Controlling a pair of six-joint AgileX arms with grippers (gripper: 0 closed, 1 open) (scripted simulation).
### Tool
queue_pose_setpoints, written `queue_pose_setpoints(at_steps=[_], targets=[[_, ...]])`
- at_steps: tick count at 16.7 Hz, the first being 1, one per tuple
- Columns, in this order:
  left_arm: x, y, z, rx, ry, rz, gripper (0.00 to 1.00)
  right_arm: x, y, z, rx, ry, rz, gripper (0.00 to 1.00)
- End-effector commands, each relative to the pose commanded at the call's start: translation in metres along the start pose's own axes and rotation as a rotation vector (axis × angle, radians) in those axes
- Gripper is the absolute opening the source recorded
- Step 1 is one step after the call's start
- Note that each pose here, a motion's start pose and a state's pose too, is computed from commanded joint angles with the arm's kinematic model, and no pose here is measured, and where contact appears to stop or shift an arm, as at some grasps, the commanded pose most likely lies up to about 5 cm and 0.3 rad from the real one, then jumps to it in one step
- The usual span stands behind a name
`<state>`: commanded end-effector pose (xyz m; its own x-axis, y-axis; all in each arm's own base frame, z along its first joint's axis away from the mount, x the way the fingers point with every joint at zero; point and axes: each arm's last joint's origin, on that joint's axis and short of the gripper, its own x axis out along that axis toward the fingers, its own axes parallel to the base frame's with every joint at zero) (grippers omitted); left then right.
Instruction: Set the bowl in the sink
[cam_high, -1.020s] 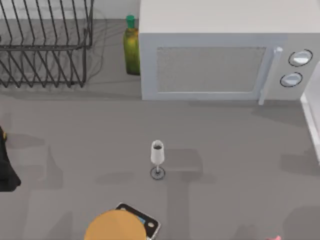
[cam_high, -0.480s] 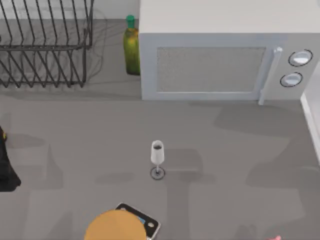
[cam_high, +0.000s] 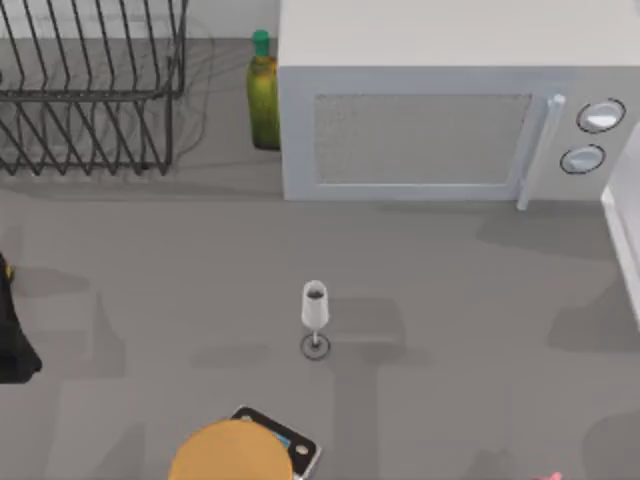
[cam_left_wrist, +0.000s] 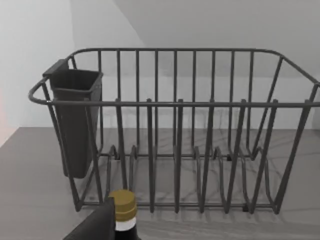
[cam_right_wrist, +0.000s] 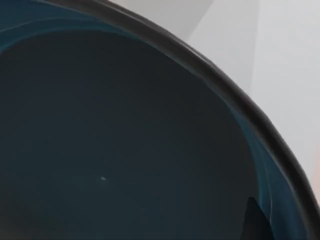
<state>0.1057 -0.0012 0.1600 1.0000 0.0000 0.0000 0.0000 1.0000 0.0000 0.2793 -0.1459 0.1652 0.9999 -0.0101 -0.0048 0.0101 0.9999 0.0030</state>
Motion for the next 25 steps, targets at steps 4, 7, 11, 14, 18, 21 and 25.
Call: queue_pose_setpoints(at_steps=[4, 7, 11, 14, 18, 21, 25], targets=[[0.0, 0.0, 0.0, 0.0, 0.0, 0.0, 1.0, 0.002, -0.001, -0.048, -0.003, -0.004, 0.001, 0.0], [0.0, 0.0, 0.0, 0.0, 0.0, 0.0, 1.0, -0.003, 0.002, -0.079, -0.007, -0.011, 0.0, 0.0], [0.0, 0.0, 0.0, 0.0, 0.0, 0.0, 1.0, -0.011, 0.008, -0.104, -0.003, -0.006, 0.0, 0.0], [0.0, 0.0, 0.0, 0.0, 0.0, 0.0, 1.0, -0.012, 0.009, -0.106, -0.003, -0.005, 0.0, 0.0], [0.0, 0.0, 0.0, 0.0, 0.0, 0.0, 1.0, -0.012, 0.009, -0.106, -0.003, -0.005, 0.0, 0.15], [0.0, 0.0, 0.0, 0.0, 0.0, 0.0, 1.0, -0.012, 0.009, -0.106, -0.003, -0.005, 0.0, 0.38], [0.0, 0.0, 0.0, 0.0, 0.0, 0.0, 1.0, -0.012, 0.009, -0.106, -0.003, -0.005, 0.0, 0.68]])
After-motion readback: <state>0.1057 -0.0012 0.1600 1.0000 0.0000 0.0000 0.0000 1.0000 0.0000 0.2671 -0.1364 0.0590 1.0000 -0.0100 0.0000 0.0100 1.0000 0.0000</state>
